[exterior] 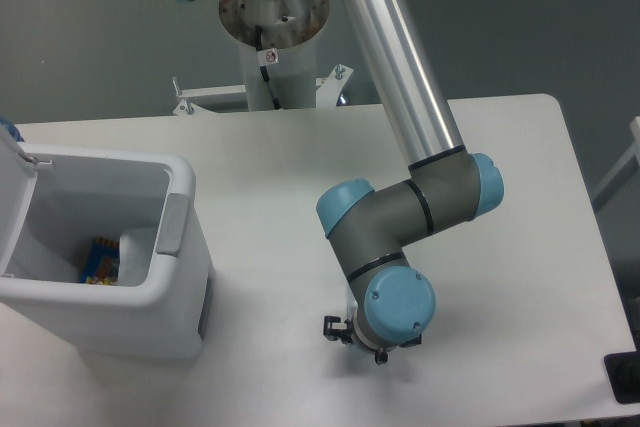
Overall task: Place the trash in the trash can
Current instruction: 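Lower the gripper to the bottle's cap end and close on it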
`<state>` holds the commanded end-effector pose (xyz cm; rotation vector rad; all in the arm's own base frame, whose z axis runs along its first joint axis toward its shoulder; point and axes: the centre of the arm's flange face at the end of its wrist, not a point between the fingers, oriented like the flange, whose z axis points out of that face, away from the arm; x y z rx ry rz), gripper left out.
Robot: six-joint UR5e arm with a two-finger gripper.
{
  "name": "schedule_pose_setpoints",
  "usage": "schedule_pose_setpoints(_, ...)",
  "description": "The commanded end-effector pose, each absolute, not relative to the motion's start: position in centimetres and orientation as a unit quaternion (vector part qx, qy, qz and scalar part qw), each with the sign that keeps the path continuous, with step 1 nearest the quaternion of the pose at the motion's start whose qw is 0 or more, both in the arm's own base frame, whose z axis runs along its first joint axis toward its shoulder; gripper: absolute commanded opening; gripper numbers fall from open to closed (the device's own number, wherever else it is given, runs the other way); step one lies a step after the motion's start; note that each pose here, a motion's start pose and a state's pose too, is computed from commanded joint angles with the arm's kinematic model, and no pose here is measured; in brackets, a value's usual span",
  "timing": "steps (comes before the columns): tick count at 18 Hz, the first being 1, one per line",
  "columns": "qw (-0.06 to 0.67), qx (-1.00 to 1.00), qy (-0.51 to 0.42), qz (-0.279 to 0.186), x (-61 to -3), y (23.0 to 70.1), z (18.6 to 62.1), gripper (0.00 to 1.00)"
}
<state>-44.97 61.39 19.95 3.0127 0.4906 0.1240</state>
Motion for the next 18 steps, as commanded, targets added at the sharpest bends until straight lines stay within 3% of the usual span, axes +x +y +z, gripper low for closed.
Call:
schedule_pose_setpoints(3,0.041,0.985,0.16,0.041,-44.7,61.2,20.6,0.32)
schedule_pose_setpoints(10,0.023,0.986,0.16,0.043,-44.6,61.1,22.5,0.32)
schedule_pose_setpoints(18,-0.085,0.975,0.192,0.066,-47.7,58.5,32.0,0.32)
